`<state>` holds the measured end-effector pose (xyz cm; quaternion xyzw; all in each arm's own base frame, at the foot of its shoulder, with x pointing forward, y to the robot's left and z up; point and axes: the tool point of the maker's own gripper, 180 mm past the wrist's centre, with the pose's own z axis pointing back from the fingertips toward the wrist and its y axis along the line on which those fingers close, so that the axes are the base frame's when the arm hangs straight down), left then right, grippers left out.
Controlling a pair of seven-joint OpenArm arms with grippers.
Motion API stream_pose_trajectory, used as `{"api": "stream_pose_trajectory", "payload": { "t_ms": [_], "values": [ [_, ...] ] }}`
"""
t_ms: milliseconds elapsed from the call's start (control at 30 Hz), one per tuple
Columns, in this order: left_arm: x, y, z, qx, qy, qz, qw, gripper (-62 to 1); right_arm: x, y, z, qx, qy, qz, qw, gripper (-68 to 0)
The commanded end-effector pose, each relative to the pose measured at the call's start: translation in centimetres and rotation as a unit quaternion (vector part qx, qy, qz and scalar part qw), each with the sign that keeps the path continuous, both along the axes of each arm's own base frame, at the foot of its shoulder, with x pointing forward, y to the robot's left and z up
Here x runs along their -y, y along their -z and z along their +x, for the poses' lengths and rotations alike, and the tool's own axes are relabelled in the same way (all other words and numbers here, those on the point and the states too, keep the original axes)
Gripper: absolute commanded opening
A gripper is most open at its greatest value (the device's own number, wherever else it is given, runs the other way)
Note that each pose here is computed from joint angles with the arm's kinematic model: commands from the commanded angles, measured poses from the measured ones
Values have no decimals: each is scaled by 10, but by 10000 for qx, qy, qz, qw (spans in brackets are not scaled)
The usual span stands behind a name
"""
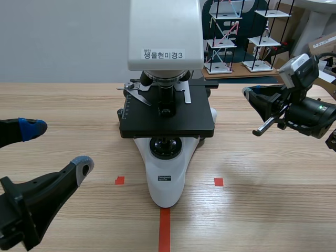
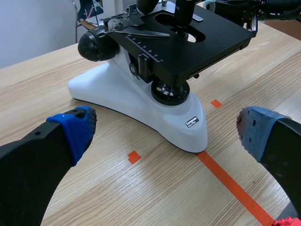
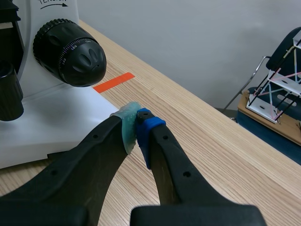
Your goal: Return to the home posture
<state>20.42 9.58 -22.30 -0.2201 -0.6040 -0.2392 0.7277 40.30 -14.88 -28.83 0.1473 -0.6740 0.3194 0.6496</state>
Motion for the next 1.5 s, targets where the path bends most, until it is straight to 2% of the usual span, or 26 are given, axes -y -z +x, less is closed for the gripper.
{"api": "stream_pose_trajectory", "payload": {
  "t_ms": [0,533,700,800,933,1033,1167,1233,1333,1467],
  "values": [
    [2,-9,1,134,-12,-102,9999,14,1,-18,7,252,32,91,9996,-676],
    [2,-9,1,134,-12,-102,9999,14,2,-17,6,261,60,88,9996,-668],
    [2,-9,1,134,-12,-102,9999,14,16,-10,-3,422,377,103,9983,-627],
    [2,-9,1,134,-12,-102,9999,14,29,-7,-14,471,620,192,9968,-560],
    [2,-9,1,134,-12,-102,9999,14,42,-15,-33,594,792,274,9947,-363],
    [2,-9,1,134,-12,-102,9999,14,45,-25,-51,683,870,301,9934,-263],
    [2,-9,1,134,-12,-102,9999,14,39,-34,-78,578,926,347,9934,-154],
    [2,-9,1,134,-12,-102,9999,14,32,-38,-93,438,900,366,9943,-115],
    [2,-9,1,134,-12,-102,9999,14,13,-35,-115,46,753,204,9969,-74],
    [2,-9,1,134,-12,-102,9999,14,-15,-32,-146,-361,434,55,9984,-64]
  ]
}}
